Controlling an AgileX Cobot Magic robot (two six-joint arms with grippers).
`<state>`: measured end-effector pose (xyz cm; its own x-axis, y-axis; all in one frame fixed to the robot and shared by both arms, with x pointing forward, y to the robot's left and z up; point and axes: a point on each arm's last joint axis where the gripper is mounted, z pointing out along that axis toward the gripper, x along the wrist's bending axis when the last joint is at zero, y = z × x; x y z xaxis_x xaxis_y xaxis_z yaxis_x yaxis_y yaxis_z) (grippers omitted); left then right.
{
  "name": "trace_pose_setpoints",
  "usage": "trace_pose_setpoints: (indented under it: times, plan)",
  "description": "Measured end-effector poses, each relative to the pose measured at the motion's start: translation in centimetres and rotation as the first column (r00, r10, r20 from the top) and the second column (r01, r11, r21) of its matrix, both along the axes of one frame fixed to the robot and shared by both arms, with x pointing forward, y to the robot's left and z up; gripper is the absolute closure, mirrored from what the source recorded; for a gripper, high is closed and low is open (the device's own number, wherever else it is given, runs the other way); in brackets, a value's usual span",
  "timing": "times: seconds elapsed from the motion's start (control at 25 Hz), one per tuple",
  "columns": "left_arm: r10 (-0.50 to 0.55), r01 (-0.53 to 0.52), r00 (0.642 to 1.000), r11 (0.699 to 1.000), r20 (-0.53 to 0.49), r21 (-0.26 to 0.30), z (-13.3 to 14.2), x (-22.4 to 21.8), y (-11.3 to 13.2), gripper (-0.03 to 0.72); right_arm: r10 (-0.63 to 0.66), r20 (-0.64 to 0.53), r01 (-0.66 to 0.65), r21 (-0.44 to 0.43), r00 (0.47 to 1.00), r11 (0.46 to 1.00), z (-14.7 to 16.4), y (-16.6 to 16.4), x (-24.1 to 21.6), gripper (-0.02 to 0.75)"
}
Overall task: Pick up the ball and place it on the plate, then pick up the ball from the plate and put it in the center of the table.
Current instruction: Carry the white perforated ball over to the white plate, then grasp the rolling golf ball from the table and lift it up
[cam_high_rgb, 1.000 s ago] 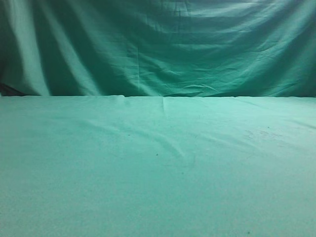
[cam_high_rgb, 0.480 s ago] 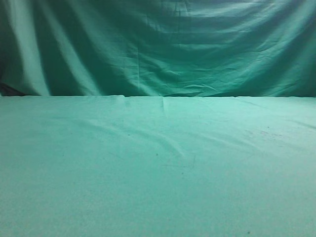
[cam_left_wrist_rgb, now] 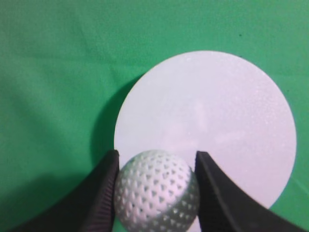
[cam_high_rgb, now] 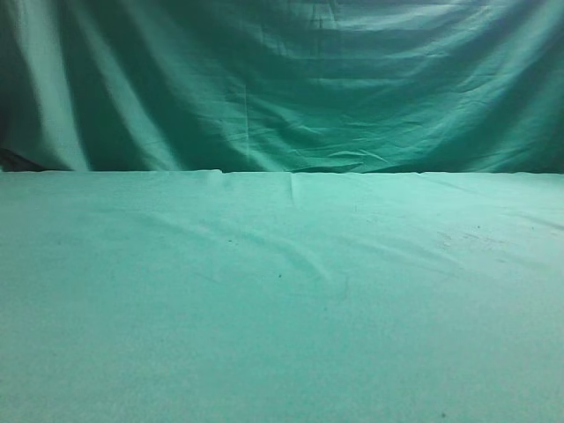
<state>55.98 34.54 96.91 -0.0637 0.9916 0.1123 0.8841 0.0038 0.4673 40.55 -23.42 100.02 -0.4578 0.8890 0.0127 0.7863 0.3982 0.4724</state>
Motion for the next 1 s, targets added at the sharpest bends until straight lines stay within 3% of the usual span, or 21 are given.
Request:
trace_pose_setpoints:
  times: [0.24, 0.44, 0.48, 0.6, 0.76, 0.88, 0.92, 1.0]
  plan:
    - [0.016, -0.016, 1.0, 1.0, 0.009, -0.022, 0.1, 1.0, 0.0, 0.377, -0.007, 0.0, 0.007, 0.014, 1.0, 1.0, 0.0, 0.1, 0.0, 0.738]
    - [0.067, -0.069, 0.997, 0.994, -0.026, -0.084, 2.5, 2.3, -0.1, 0.069, -0.016, 0.003, 0.016, 0.033, 1.0, 0.999, 0.1, 0.2, 0.1, 0.738]
    - [0.069, -0.071, 0.997, 0.992, -0.023, -0.101, 3.5, 2.7, -0.1, 0.039, -0.016, 0.003, 0.016, 0.033, 1.0, 0.999, 0.1, 0.2, 0.1, 0.738]
    - [0.04, -0.04, 0.999, 0.983, -0.005, -0.18, 7.3, 4.0, -0.8, 0.047, -0.016, 0.005, 0.016, 0.033, 1.0, 0.999, 0.1, 0.2, 0.1, 0.738]
    - [-0.105, 0.133, 0.99, 0.931, 0.098, -0.339, 12.6, 5.1, -2.7, 0.272, -0.016, 0.007, 0.016, 0.034, 1.0, 0.999, 0.2, 0.2, 0.1, 0.738]
    - [-0.202, 0.277, 0.957, 0.849, 0.207, -0.451, 15.2, 5.3, -4.4, 0.516, -0.01, 0.003, 0.01, 0.035, 1.0, 0.999, 1.0, 0.3, 0.4, 0.738]
    - [-0.22, 0.307, 0.948, 0.83, 0.231, -0.467, 15.6, 5.3, -4.7, 0.587, -0.008, -0.001, 0.008, 0.035, 1.0, 0.999, 1.3, 0.4, 0.4, 0.738]
    - [-0.251, 0.346, 0.934, 0.812, 0.255, -0.47, 16.2, 4.9, -5.1, 0.65, -0.002, -0.003, 0.002, 0.036, 1.0, 0.999, 2.2, 0.5, 0.6, 0.738]
